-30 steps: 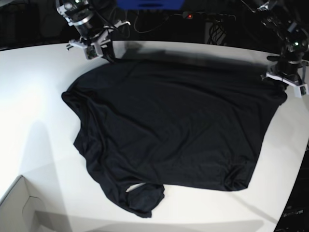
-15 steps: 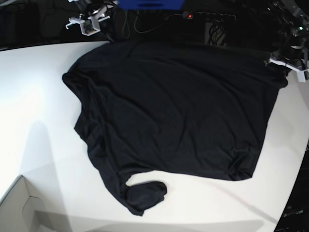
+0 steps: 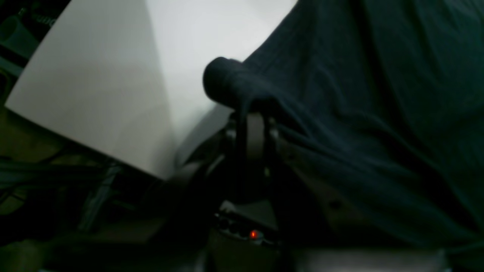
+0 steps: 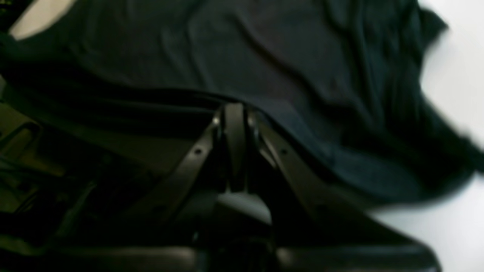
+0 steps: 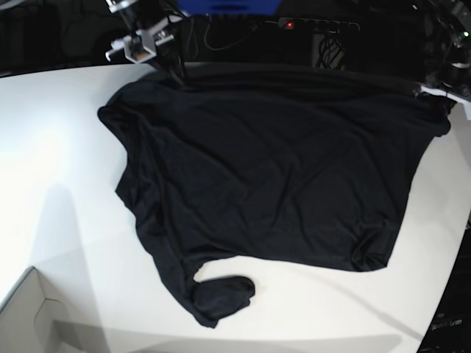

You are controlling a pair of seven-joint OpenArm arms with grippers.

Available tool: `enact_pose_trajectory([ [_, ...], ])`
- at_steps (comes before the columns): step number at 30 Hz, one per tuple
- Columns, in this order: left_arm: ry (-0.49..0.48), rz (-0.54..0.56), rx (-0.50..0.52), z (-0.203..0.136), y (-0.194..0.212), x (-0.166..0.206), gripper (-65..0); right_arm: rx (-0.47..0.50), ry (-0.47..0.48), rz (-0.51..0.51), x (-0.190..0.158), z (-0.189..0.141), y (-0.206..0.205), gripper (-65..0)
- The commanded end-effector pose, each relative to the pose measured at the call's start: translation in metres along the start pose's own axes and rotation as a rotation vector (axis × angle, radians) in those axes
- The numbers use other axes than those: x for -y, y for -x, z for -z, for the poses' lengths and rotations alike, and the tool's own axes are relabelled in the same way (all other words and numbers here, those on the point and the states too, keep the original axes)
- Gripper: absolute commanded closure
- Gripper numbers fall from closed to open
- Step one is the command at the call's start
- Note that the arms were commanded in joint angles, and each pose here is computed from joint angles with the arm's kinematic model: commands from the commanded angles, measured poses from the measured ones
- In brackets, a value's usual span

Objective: Layout the t-shirt on the table in an organized manner, then fold the t-shirt properly
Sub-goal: 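Lift the shirt edge with both grippers and drag it away from the hem, then regrasp the shirt edge with both grippers and spread it apart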

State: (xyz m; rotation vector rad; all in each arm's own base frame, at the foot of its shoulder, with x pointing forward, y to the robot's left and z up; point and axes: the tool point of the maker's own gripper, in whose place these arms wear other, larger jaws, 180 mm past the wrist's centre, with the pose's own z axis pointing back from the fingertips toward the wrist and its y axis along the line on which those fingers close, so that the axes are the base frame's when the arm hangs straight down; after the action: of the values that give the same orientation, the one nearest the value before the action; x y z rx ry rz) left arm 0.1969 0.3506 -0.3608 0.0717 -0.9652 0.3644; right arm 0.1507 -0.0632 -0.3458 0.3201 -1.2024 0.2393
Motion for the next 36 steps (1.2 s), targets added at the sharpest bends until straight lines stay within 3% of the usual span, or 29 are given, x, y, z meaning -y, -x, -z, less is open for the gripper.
enact_pose_trajectory([
  [1,0.012,0.006,0.078,0.002,-0.024,0.002,-0.1,0.037,-0.002,0.001,0.0,0.003,-0.012,0.0],
  [7,0.03,0.038,0.13,0.018,-0.052,0.019,-0.1,0.056,-0.014,-0.038,0.006,0.031,-0.028,0.0],
  [20,0.045,0.157,0.161,0.049,-0.09,0.054,-0.1,0.005,-0.005,-0.085,0.02,0.06,-0.036,0.0],
  [30,0.065,0.103,0.117,0.077,-0.086,0.053,-0.1,-0.023,0.006,-0.127,0.032,0.085,-0.048,0.0],
  [36,0.063,0.095,0.095,0.085,-0.083,0.045,-0.1,-0.058,0.004,-0.111,0.038,0.099,-0.034,0.0],
])
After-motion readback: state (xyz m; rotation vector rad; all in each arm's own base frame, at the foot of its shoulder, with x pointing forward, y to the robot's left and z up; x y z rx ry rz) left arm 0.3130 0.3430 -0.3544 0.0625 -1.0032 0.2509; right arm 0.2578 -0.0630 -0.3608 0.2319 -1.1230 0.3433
